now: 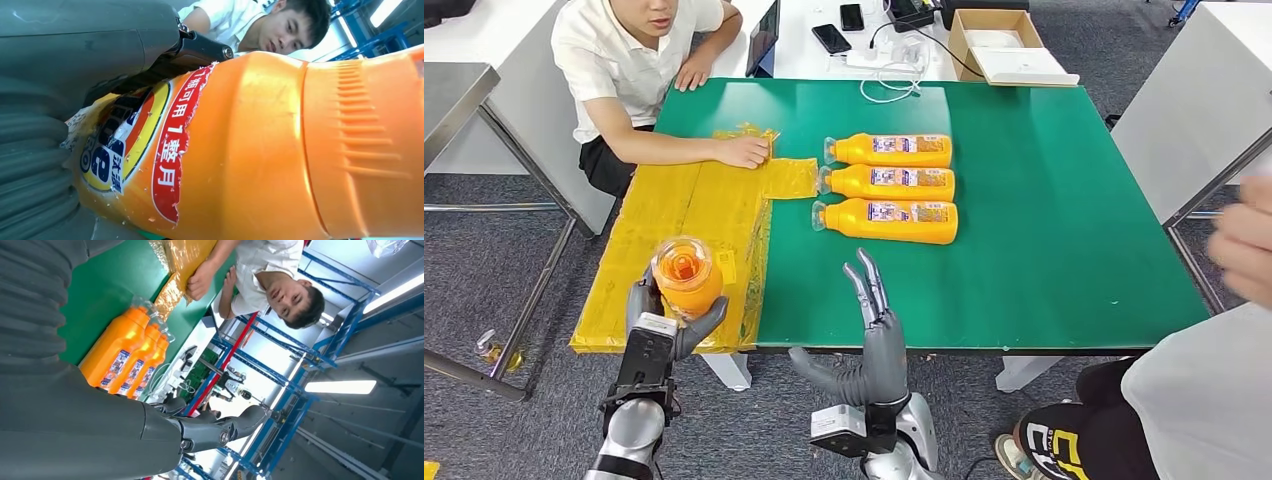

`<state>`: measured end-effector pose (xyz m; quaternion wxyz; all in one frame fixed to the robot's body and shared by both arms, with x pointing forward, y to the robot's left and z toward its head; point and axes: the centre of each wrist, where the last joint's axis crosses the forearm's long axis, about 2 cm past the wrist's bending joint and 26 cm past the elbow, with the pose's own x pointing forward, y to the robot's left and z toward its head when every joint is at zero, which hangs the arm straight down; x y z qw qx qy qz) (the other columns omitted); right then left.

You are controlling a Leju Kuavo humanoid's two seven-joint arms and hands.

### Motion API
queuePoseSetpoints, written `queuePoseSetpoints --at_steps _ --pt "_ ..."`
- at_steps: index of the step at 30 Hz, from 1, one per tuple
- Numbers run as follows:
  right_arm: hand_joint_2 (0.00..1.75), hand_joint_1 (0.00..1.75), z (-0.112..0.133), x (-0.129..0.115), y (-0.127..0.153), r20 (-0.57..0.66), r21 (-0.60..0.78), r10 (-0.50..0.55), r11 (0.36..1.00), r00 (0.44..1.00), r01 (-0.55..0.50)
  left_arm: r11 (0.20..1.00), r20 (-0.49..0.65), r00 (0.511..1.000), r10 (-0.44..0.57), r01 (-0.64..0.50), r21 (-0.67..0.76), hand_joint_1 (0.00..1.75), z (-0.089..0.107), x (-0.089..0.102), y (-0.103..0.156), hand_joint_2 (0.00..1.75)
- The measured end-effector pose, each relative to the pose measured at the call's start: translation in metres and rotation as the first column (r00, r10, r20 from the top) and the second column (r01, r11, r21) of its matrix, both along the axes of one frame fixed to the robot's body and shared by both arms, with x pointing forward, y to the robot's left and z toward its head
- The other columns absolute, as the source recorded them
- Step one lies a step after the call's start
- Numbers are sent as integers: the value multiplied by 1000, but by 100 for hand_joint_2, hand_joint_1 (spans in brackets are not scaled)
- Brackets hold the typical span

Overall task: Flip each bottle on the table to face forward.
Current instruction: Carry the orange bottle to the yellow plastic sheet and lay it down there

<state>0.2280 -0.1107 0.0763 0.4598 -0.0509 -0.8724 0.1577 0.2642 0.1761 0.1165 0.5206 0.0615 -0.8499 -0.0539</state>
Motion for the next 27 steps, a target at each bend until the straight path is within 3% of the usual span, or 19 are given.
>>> queuePoseSetpoints --at_steps 6,11,19,27 --pt "175 0 2 2 3 3 32 14 999 1000 -14 956 82 993 91 -110 272 175 -1 23 -1 175" --pt "175 0 4 3 7 2 49 29 998 1000 -29 904 72 992 104 -125 408 175 -7 40 -2 175" --pt "175 0 8 0 22 9 58 145 988 989 -145 649 -14 991 132 -76 757 175 -24 82 5 175" --pt "175 0 8 -3 31 14 42 212 976 977 -213 506 -99 980 171 -1 862 175 -25 108 21 175"
